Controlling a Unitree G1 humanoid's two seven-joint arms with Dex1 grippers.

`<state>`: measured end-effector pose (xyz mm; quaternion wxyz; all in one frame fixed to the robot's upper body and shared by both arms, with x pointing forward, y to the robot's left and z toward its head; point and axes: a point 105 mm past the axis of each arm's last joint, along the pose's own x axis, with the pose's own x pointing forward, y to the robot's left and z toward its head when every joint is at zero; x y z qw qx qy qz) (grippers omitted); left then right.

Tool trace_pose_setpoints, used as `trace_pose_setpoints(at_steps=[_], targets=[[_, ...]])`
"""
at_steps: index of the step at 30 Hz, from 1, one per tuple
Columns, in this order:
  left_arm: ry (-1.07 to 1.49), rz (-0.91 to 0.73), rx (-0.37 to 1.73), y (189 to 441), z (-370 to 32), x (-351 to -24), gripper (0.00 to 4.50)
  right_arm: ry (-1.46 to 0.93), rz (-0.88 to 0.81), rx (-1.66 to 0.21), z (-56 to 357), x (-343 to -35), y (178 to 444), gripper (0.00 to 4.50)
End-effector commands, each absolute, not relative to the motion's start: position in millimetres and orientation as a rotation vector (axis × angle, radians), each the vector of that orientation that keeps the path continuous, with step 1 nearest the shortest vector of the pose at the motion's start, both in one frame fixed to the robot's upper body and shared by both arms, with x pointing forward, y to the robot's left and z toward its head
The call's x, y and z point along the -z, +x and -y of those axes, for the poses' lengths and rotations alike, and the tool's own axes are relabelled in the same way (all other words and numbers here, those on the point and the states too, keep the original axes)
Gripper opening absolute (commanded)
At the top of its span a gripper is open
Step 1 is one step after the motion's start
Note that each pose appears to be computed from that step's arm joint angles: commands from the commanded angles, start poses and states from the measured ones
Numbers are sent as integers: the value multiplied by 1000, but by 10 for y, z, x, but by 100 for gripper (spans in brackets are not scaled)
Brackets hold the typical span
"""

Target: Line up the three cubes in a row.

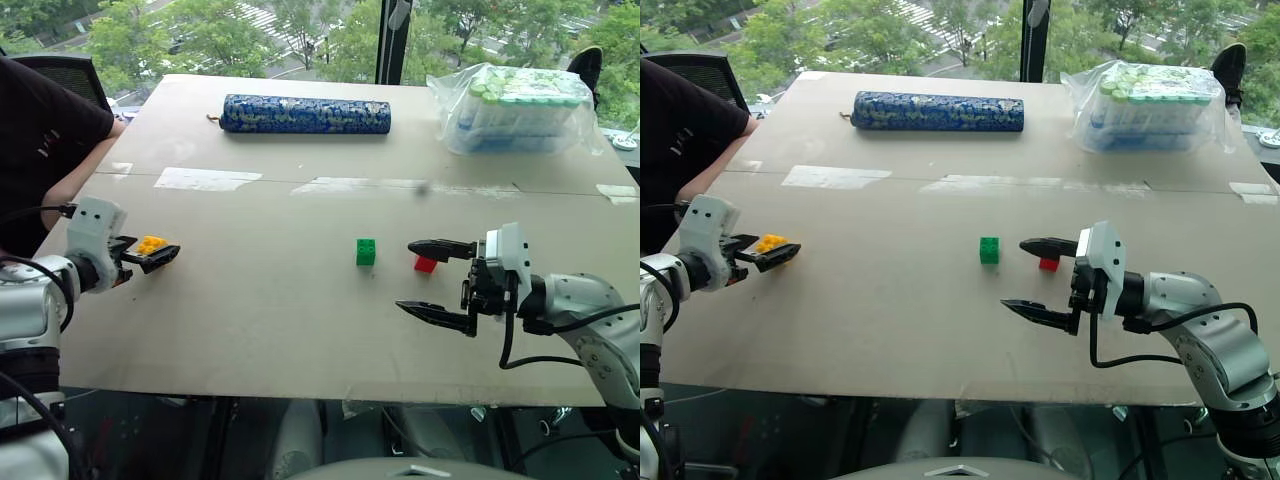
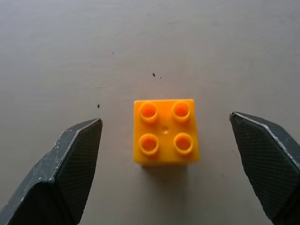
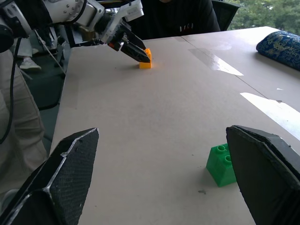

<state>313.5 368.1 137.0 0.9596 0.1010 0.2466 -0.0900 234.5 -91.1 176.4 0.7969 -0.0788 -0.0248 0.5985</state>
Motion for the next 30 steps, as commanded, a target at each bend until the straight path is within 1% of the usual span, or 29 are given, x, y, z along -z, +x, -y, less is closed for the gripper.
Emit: trace_pose_setpoints(at_steps=[1, 2, 3, 4, 5, 6, 8, 10, 12, 14, 16, 19, 22, 24, 30], targets=[[248, -504, 215, 3144, -3707, -1432, 330, -211, 105, -1303, 928, -1886, 2258, 447], [248, -504, 219, 3148, -3705, -1430, 283, -212, 107, -1306, 931, -1895, 2250, 447], [248, -503, 222, 3150, -3703, -1430, 223, -212, 110, -1308, 932, -1903, 2247, 447], [254, -496, 237, 3154, -3687, -1436, 193, -213, 116, -1310, 930, -1914, 2243, 447], [259, -486, 254, 3159, -3664, -1449, 140, -212, 122, -1312, 930, -1923, 2239, 447], [265, -472, 269, 3168, -3640, -1472, 129, -212, 126, -1312, 933, -1930, 2237, 447], [269, -413, 353, 3197, -3489, -1575, 129, -212, 128, -1309, 942, -1930, 2233, 447], [281, -331, 513, 3221, -3182, -1736, 129, -215, 129, -1295, 959, -1922, 2239, 447], [317, -284, 725, 3213, -2778, -1826, 129, -215, 138, -1271, 982, -1926, 2242, 447], [353, -277, 909, 3213, -2427, -1810, 129, -217, 143, -1246, 1012, -1923, 2236, 447], [411, -276, 1023, 3249, -2207, -1752, 129, -225, 142, -1229, 1036, -1912, 2216, 447], [524, -287, 1223, 3339, -1866, -1582, 129, -234, 126, -1177, 1112, -1883, 2168, 447], [636, -290, 1340, 3403, -1742, -1461, 129, -242, 112, -1132, 1173, -1866, 2122, 447], [688, -290, 1380, 3478, -1710, -1408, 129, -246, 101, -1102, 1215, -1855, 2088, 447], [756, -292, 1428, 3640, -1670, -1355, 129, -241, 91, -1035, 1252, -1849, 2010, 447]])
